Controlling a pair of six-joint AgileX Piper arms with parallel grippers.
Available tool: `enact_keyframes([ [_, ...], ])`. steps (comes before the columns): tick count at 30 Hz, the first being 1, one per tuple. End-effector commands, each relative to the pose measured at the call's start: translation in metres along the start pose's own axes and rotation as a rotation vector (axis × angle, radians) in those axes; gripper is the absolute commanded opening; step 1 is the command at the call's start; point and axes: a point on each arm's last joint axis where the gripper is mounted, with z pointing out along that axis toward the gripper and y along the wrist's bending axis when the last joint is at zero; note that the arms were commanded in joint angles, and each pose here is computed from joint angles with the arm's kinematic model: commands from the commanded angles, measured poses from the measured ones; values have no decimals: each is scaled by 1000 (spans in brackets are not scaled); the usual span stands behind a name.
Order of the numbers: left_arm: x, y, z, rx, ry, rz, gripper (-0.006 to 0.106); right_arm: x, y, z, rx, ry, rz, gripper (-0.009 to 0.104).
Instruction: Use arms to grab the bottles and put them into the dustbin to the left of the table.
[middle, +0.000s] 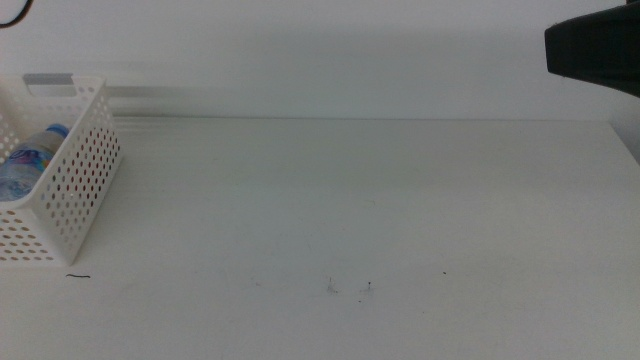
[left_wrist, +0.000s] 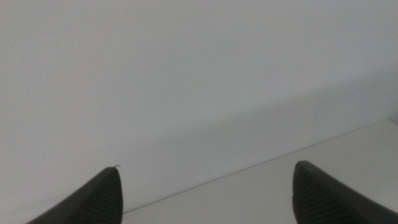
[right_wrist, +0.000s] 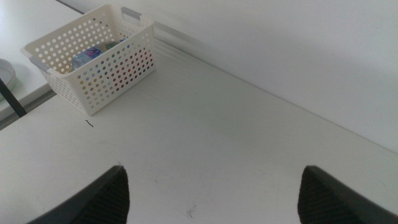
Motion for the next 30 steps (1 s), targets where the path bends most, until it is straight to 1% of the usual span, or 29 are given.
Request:
enact_keyframes([
  [1, -3, -1, -4, -2, -34, -11, 94, -2, -1, -2, 9, -16, -6, 91],
  [10, -5, -1, -8, -2, -48, -12, 94, 1, -2, 2, 13, -1, -8, 91],
  [11, -3, -1, -8, -2, -52, -12, 94, 5, -4, 6, 30, 12, -16, 91],
  [14, 9, 0, -14, -14, -105, -13, 94, 24, -21, 17, 145, -17, -36, 91],
  [15, 19, 0, -16, -17, -121, -14, 94, 32, -28, 18, 182, -34, -15, 91],
  [17, 43, 0, -23, -29, -123, -17, 94, 54, -43, 22, 239, -76, 84, 91],
  [20, 97, 7, -31, -76, -34, -49, 94, 91, -64, 23, 364, -143, 211, 91],
  [23, 146, 15, -45, -157, 10, -76, 94, 133, -77, 15, 515, -200, 259, 91],
  [25, 174, 19, -60, -223, -7, -90, 94, 161, -75, 7, 585, -221, 268, 91],
  [27, 196, 20, -74, -283, -50, -97, 94, 185, -67, 0, 612, -238, 258, 91],
  [30, 227, 19, -88, -352, -88, -89, 94, 219, -53, -4, 619, -261, 245, 91],
])
